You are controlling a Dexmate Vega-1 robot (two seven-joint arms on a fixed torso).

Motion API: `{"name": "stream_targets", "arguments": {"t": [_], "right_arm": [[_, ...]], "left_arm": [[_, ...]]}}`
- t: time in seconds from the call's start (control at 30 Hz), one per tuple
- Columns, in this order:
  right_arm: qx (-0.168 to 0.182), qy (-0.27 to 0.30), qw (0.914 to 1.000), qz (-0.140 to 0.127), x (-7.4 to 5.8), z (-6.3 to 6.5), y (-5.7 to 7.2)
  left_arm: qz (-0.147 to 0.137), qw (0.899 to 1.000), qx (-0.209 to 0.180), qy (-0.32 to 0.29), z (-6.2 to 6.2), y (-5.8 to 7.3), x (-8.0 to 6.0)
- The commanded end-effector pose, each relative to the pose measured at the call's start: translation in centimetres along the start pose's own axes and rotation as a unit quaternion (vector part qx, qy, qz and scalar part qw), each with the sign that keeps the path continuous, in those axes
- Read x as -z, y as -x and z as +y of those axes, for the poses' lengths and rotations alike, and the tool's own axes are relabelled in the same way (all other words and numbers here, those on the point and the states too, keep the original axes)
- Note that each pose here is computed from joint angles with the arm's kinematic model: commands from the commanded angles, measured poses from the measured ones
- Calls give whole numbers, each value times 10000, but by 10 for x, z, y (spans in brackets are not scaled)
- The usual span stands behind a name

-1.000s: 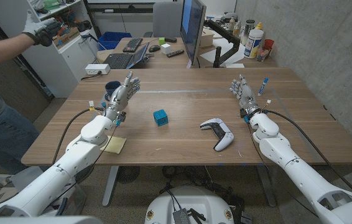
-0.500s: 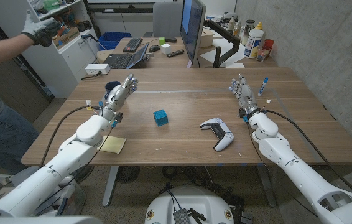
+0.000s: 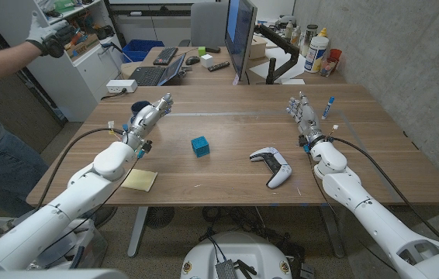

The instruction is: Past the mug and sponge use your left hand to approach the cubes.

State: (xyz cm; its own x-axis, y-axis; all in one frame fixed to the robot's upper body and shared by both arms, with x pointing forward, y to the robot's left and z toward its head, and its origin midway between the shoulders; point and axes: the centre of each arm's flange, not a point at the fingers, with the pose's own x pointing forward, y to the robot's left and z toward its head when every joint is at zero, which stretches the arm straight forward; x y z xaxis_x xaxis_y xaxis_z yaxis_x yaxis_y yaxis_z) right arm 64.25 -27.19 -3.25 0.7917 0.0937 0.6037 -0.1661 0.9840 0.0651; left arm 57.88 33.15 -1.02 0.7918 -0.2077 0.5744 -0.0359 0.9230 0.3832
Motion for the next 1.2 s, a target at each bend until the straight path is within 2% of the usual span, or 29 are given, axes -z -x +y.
{"name": "stream_targets", "arguments": {"t": [0.03, 0.47, 0.8, 1.2], "right_arm": [[37, 9, 10000, -65, -2, -1, 1], [45, 8, 9999, -101, -4, 0, -1], [95, -5, 9999, -93, -2, -2, -1], [77, 9, 9999, -101, -4, 0, -3]], "left_arm": [[-61, 9995, 36, -306, 1, -3, -10], [-124, 9959, 111, -890, -2, -6, -23], [-106, 9830, 227, -1821, -11, -2, -37], [-94, 9772, 262, -2107, -10, 0, -42]]}}
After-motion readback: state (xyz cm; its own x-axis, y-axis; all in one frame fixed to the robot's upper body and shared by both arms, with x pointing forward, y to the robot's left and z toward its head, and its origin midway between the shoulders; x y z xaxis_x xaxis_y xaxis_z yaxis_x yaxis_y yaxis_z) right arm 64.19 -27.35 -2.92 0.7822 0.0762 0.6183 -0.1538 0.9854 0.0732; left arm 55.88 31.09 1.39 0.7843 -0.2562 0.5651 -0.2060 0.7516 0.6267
